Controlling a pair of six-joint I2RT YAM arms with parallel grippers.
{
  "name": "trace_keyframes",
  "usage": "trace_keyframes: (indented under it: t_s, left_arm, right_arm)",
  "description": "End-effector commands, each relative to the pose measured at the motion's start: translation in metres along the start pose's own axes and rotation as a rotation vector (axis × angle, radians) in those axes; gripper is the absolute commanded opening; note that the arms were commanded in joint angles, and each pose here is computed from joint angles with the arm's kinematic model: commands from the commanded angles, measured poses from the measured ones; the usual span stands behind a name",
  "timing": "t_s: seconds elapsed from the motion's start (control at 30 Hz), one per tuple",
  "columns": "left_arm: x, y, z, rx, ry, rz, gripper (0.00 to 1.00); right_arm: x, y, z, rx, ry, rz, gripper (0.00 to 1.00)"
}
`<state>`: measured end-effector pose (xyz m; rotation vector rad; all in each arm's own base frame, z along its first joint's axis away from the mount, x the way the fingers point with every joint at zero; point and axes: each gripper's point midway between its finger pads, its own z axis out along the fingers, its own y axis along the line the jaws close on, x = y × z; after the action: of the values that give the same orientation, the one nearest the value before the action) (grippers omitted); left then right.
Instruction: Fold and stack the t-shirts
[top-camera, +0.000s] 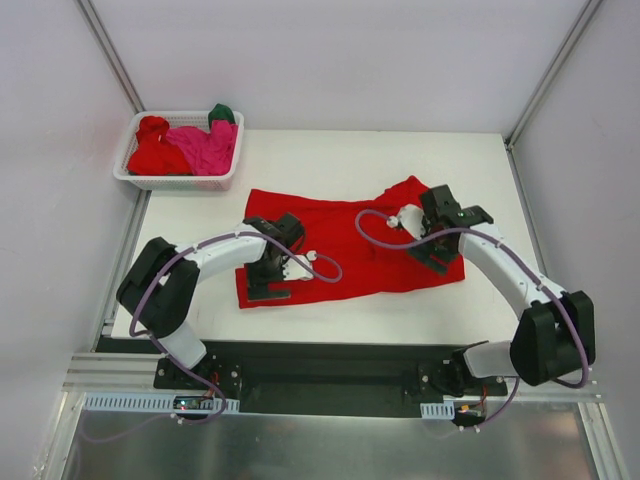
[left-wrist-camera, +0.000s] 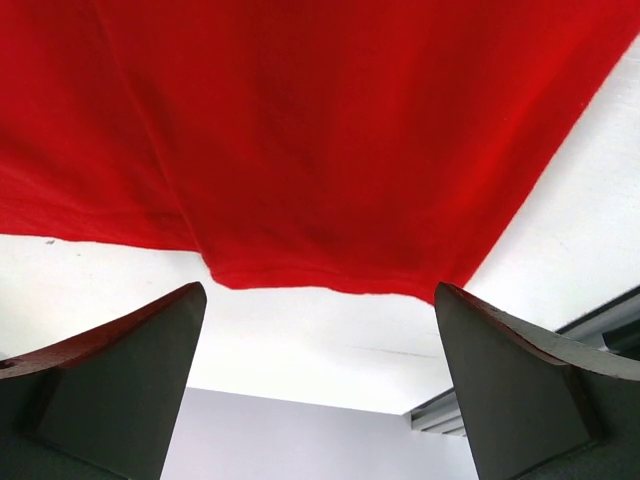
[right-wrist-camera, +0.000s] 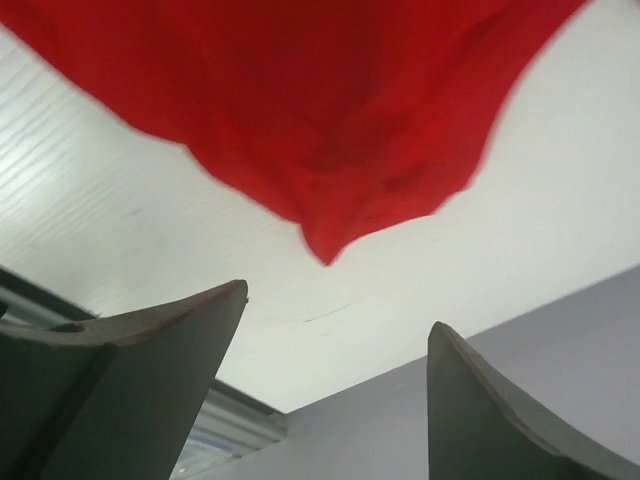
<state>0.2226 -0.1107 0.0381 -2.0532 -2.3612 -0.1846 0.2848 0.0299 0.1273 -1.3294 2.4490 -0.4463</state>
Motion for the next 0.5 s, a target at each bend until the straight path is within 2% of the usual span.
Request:
trace_keyframes:
  t_s: [0.0,0.13,0.3,0.47]
  left_arm:
    - [0.017,-0.003,0.002,-0.050,0.052,-0.013,0.99]
    - [0.024,0.012,0.007,-0.111,0.026,-0.127,0.99]
    - [0.051,0.048,0.012,-0.140,0.036,-0.383,0.99]
    - [0.059,0.072,0.004,-0.219,0.030,-0.403,0.99]
  right_arm:
    - [0.031,0.040,0.007,-0.100,0.043,-0.033,0.82]
    - [0.036,0.048,0.020,-0.133,0.064,0.024,0.83]
    - [0.042,0.034,0.031,-0.137,0.099,0.118,0.83]
    - [0.057,0.025,0.044,-0.153,0.158,0.165,0.82]
